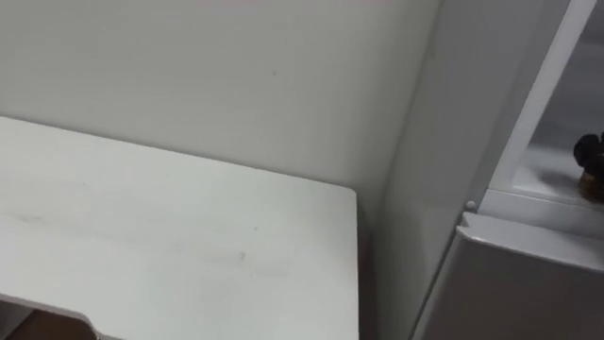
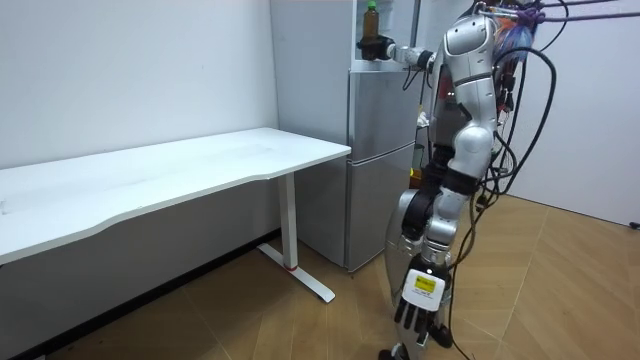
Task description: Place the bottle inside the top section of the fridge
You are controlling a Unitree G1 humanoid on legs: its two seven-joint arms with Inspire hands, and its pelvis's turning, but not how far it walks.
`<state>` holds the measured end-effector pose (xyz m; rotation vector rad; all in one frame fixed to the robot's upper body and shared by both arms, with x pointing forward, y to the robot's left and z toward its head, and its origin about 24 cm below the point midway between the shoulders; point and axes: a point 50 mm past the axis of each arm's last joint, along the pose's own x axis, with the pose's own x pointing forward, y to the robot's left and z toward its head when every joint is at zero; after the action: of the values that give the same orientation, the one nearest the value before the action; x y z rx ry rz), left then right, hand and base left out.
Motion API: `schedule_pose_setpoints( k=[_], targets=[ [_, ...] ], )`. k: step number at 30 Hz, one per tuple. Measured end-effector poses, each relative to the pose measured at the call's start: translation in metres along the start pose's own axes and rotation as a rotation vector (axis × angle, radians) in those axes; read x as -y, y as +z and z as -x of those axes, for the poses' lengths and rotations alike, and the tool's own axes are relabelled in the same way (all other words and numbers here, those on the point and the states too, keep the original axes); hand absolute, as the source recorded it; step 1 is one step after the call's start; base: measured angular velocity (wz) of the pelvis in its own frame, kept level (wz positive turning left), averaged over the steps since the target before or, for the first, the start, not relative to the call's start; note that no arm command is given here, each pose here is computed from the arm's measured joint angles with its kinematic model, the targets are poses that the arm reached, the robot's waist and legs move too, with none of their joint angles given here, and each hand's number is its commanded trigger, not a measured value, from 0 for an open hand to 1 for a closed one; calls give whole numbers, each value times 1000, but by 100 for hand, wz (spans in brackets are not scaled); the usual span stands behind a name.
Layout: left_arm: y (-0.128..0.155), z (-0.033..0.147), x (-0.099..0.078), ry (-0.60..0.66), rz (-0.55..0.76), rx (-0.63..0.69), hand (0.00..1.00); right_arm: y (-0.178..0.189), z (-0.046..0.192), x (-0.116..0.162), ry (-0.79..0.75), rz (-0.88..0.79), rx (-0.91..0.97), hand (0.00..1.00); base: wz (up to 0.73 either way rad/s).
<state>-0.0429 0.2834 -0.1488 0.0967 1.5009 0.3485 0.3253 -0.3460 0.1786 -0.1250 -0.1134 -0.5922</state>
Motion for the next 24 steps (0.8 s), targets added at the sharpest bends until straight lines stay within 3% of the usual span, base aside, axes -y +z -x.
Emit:
schedule_pose_setpoints(
  k=[11, 20, 22, 23, 24],
  targets=[
    [-14, 2, -5, 24, 30, -27, 0, 8, -12, -8, 32, 35, 8, 100, 8],
    [6, 4, -25, 69, 25, 38, 0, 5, -16, -8, -32, 98, 26, 100, 2],
    [15, 4, -29, 79, 29, 60, 0, 7, -18, -8, -64, 98, 32, 65, 7],
    [17, 4, -29, 78, 36, 66, 0, 9, -19, -8, -71, 98, 35, 7, 9],
    [22, 4, -30, 78, 37, 81, 0, 11, -21, -8, -85, 96, 39, 0, 15]
  ],
)
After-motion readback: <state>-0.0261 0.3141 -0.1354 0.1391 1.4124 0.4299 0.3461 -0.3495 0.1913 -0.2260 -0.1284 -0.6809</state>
